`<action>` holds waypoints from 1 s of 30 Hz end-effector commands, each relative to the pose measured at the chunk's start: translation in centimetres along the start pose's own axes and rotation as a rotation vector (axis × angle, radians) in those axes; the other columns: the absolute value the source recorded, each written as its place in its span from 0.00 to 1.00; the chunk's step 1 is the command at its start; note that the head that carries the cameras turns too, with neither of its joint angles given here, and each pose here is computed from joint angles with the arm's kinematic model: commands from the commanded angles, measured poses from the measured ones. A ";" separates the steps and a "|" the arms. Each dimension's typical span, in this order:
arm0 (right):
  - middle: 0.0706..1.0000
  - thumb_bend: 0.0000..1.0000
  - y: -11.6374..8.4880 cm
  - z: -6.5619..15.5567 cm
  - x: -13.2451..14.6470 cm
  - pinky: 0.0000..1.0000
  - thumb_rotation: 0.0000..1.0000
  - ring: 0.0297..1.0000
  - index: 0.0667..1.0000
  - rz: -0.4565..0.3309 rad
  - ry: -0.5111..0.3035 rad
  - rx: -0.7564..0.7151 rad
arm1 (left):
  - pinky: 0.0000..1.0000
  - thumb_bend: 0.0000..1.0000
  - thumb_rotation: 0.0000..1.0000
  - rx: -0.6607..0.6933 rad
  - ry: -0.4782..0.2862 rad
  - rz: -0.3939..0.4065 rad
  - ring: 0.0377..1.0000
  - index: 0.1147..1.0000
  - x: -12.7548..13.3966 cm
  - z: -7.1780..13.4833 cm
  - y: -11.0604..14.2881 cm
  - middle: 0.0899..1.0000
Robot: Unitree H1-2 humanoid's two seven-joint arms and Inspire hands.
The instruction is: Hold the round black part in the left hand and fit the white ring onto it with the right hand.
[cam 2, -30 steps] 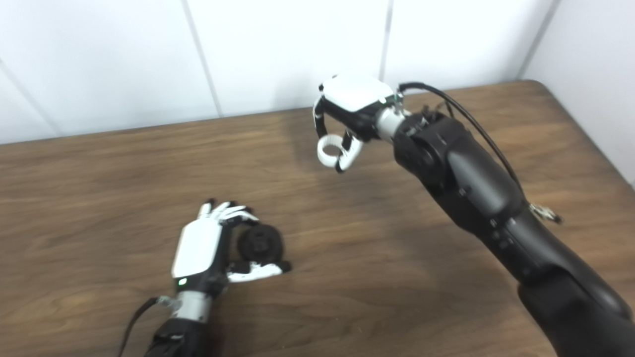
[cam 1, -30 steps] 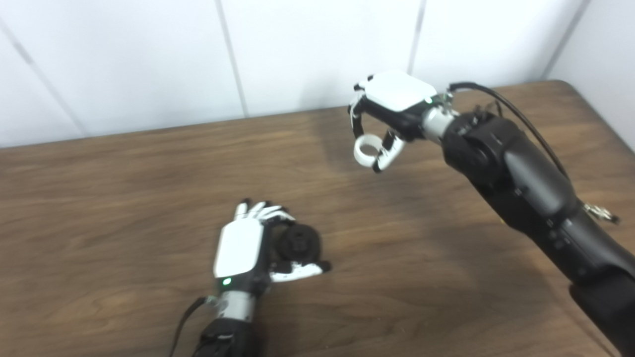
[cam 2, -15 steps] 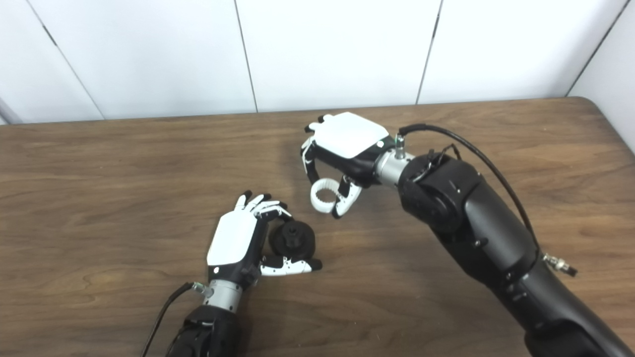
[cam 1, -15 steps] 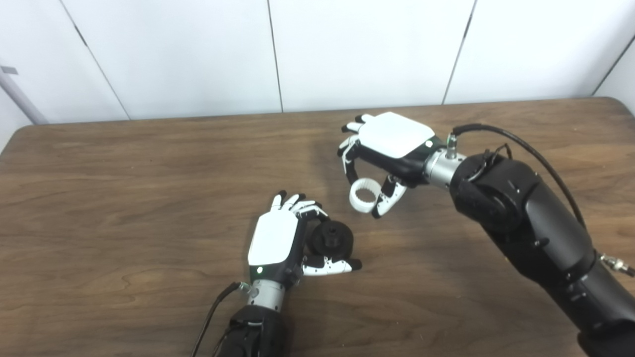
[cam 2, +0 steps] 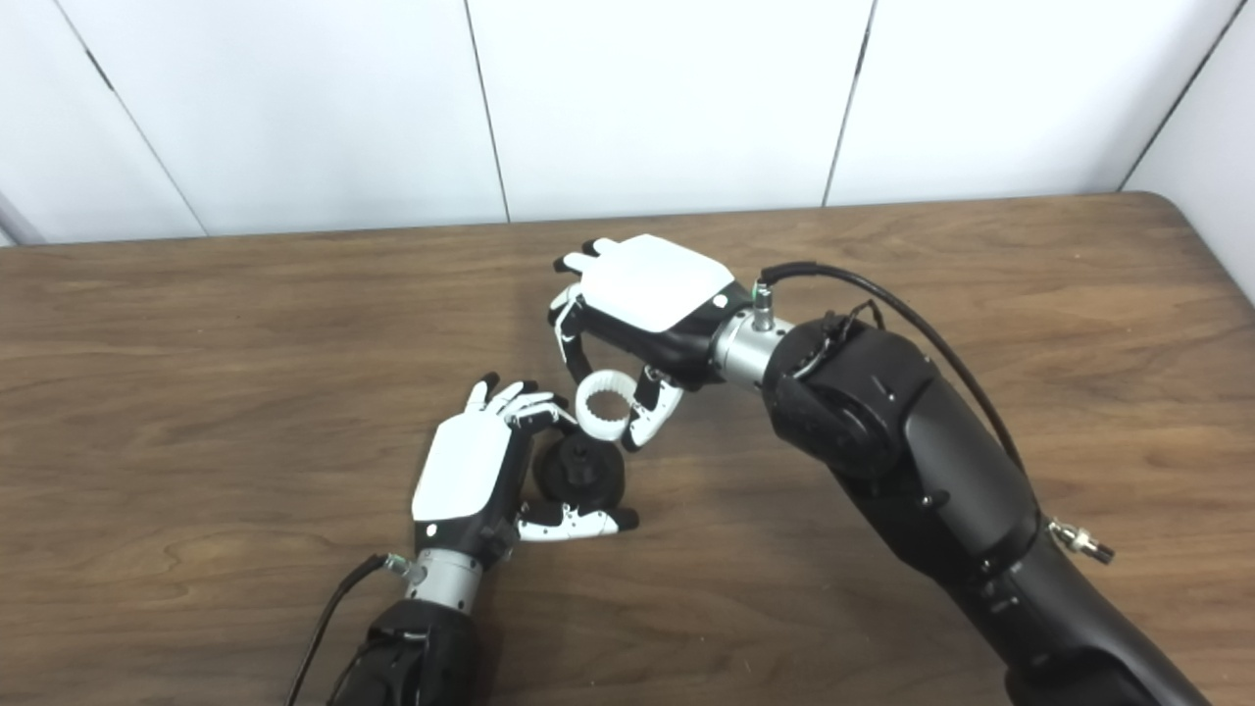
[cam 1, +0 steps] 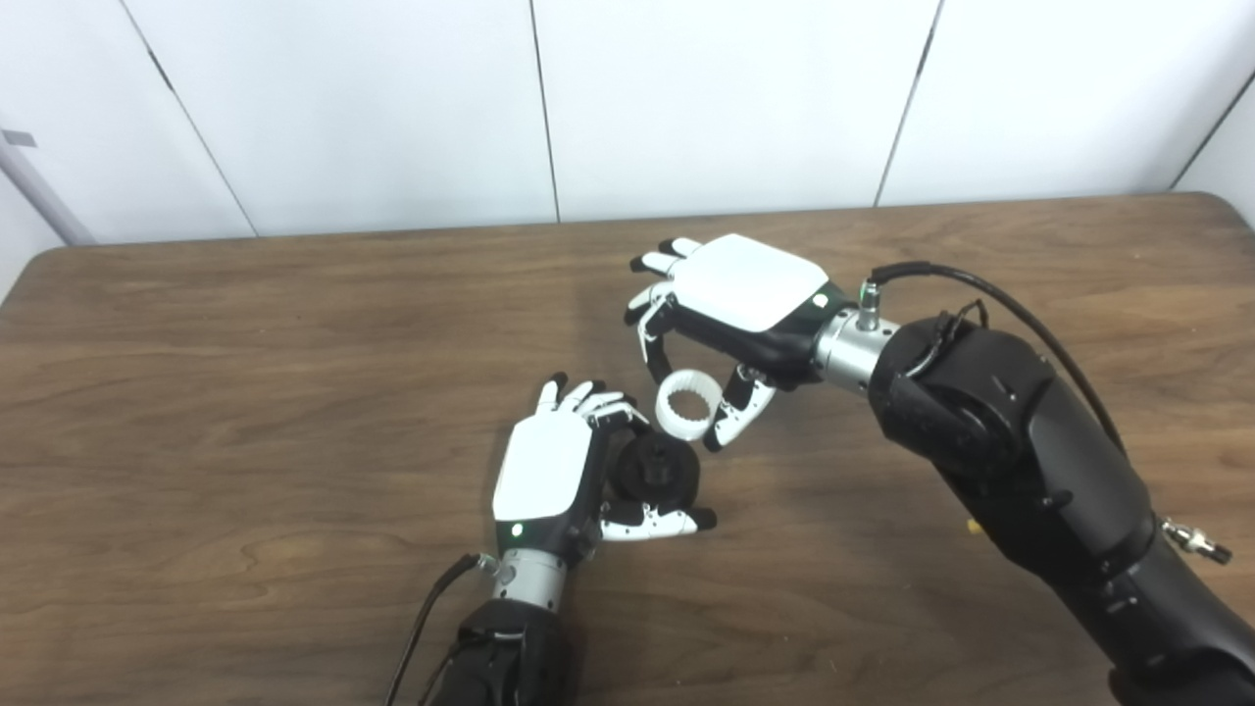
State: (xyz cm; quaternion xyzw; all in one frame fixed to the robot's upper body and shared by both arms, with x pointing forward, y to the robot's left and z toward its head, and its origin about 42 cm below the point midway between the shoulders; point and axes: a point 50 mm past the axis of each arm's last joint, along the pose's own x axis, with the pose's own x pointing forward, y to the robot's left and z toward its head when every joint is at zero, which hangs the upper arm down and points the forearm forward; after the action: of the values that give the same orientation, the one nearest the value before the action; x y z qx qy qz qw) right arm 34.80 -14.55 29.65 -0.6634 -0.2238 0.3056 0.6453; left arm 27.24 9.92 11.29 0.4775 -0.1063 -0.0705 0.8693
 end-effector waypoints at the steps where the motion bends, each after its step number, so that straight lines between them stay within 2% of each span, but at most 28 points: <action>1: 0.79 0.53 -2.9 0.5 0.2 1.00 0.14 0.97 0.45 -0.094 -0.033 -0.053 | 1.00 0.52 0.05 -0.006 0.023 -0.049 0.88 0.42 -0.8 0.5 -2.0 0.75; 8: 0.79 0.52 -2.9 0.8 0.5 1.00 0.14 0.96 0.45 -0.089 -0.047 -0.045 | 1.00 0.52 0.05 -0.006 0.023 -0.054 0.88 0.42 -0.8 0.4 -2.1 0.75; 15: 0.80 0.52 -2.5 1.2 0.9 1.00 0.14 0.95 0.45 -0.044 -0.050 -0.034 | 1.00 0.52 0.05 -0.002 0.026 -0.053 0.88 0.42 -0.8 0.5 -2.1 0.75; 30: 0.84 0.53 -0.6 1.6 1.1 1.00 0.14 0.95 0.45 0.000 -0.046 -0.033 | 1.00 0.52 0.05 -0.007 0.026 -0.050 0.88 0.42 -0.8 0.5 -2.0 0.75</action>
State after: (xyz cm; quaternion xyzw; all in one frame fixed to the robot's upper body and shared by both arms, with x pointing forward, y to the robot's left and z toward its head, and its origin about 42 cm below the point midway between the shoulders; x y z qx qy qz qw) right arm 34.27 -12.97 28.67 -0.6646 -0.2145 0.3336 0.6332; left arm 27.38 9.77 11.28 0.4799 -0.1060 -0.0688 0.8682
